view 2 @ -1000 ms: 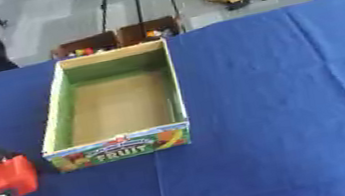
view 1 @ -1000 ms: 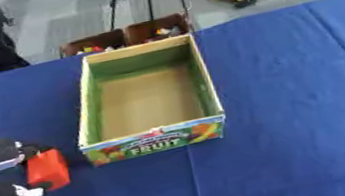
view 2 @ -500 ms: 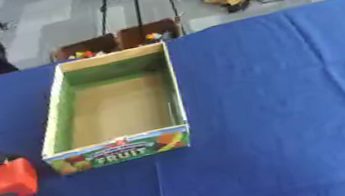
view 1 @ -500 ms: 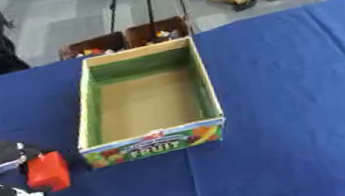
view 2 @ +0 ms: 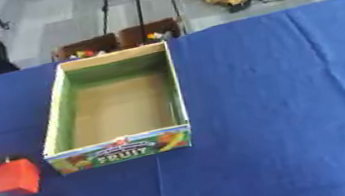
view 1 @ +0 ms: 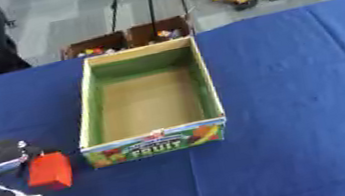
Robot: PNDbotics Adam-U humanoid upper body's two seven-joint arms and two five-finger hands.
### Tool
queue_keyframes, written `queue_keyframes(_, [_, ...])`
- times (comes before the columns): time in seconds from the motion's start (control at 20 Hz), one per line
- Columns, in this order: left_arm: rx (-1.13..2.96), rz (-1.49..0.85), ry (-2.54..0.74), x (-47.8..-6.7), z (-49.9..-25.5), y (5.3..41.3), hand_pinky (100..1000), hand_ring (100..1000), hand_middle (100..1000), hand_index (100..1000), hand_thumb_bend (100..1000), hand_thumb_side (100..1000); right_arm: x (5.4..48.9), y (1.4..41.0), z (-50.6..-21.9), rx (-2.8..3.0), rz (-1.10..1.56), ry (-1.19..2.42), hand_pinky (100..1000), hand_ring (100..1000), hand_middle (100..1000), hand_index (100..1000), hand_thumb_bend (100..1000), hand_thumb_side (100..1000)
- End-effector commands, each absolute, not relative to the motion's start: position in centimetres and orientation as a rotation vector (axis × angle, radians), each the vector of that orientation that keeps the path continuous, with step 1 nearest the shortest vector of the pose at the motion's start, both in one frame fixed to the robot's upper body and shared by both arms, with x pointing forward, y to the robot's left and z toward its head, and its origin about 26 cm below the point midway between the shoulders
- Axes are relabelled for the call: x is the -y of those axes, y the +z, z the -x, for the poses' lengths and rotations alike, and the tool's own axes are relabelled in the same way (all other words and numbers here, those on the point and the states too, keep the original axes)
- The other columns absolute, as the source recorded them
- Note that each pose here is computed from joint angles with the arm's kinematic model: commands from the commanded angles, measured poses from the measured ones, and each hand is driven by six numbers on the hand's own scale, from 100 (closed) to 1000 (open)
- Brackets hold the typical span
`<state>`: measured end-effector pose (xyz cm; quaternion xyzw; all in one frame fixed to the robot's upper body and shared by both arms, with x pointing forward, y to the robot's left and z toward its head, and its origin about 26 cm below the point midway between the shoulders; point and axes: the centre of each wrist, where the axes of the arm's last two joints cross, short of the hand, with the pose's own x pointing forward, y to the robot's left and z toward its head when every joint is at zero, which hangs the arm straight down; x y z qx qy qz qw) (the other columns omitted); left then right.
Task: Pick up objects on the table and place them in the box.
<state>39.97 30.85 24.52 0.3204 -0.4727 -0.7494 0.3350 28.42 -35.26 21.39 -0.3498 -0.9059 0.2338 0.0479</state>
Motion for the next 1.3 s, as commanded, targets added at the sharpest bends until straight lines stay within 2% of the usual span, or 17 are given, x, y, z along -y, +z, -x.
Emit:
queue_keyframes(0.05, [1.271, -0.902, -1.937, -31.5, -39.1, 27.0, 185, 489, 510, 616, 100, 399, 35.4, 22.1, -28.0, 2.772, 1.099, 0.727, 671, 751, 462, 688, 367, 1000])
queue_keyframes(0.6, [1.422, -0.912, -1.842, -31.5, -37.2, 30.5, 115, 453, 476, 588, 100, 250, 35.6, 22.0, -27.9, 2.763, 1.107, 0.718, 671, 751, 463, 687, 370, 1000])
queue_keyframes(1.05, [1.655, -0.962, -1.764, -30.1, -35.3, 35.6, 100, 436, 461, 578, 100, 244, 35.7, 22.0, -27.9, 2.757, 1.111, 0.715, 672, 751, 462, 686, 374, 1000])
queue_keyframes(1.3, [1.782, -0.941, -1.736, -28.0, -35.4, 37.9, 100, 430, 457, 584, 100, 247, 35.5, 22.2, -28.0, 2.771, 1.096, 0.721, 672, 752, 462, 685, 378, 1000])
